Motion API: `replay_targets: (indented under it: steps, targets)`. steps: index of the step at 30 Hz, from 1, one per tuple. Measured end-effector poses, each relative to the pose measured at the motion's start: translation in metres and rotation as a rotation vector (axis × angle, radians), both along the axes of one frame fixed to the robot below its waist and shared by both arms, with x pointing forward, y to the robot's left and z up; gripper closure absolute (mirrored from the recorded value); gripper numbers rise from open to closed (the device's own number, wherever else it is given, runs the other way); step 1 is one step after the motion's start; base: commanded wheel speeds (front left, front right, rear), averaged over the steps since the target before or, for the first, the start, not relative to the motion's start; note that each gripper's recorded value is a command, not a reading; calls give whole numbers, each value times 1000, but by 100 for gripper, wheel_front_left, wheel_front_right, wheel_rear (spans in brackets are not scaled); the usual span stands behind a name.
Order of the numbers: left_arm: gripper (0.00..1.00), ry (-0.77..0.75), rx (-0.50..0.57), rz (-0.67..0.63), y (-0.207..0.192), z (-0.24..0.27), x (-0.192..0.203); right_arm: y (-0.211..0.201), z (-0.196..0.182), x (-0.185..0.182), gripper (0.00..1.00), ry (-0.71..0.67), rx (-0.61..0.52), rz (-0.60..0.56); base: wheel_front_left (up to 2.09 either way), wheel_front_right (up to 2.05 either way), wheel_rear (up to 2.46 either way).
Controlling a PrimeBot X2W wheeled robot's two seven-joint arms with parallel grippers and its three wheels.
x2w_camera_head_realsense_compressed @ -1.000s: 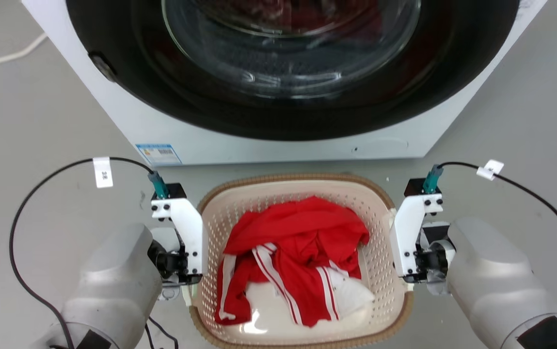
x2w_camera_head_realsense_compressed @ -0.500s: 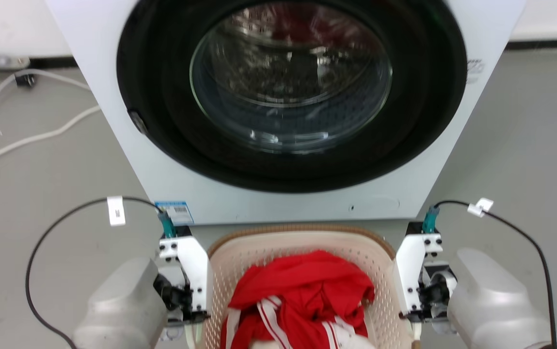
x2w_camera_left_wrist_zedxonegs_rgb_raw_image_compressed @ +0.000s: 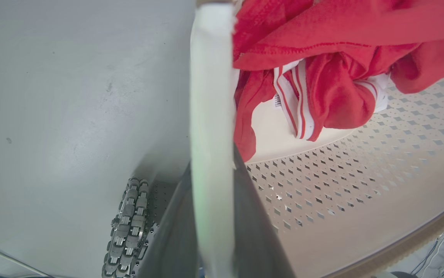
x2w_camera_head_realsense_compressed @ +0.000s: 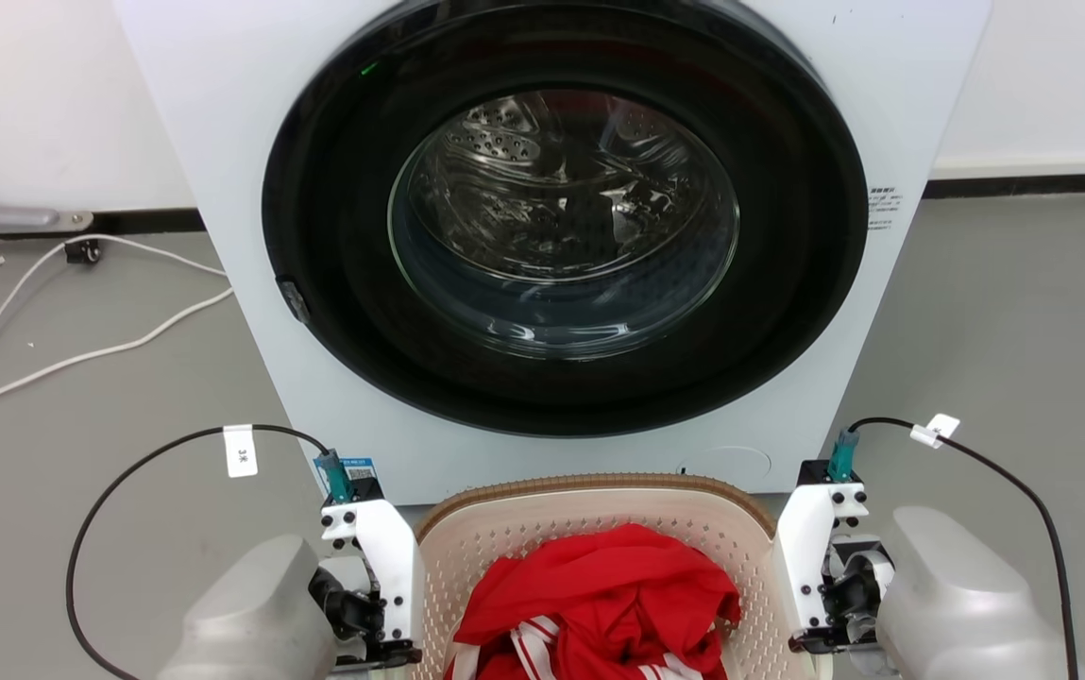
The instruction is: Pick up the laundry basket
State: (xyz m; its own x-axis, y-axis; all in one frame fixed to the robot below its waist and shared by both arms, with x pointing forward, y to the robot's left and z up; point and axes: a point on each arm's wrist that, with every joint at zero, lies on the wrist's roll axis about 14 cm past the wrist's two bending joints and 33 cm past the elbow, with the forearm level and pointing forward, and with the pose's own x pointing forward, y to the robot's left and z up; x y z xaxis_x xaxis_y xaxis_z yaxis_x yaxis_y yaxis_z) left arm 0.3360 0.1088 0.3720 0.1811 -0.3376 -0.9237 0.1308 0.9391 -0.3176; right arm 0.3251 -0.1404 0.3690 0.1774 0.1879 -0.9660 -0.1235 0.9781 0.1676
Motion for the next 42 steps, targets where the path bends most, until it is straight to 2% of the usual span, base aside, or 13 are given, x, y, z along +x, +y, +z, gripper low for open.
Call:
replay_targets:
  steps: [42]
  targets:
    - [100, -24, 0, 10, 1, -4, -1, 4, -1, 0, 100, -13, 21, -6, 0, 0, 0]
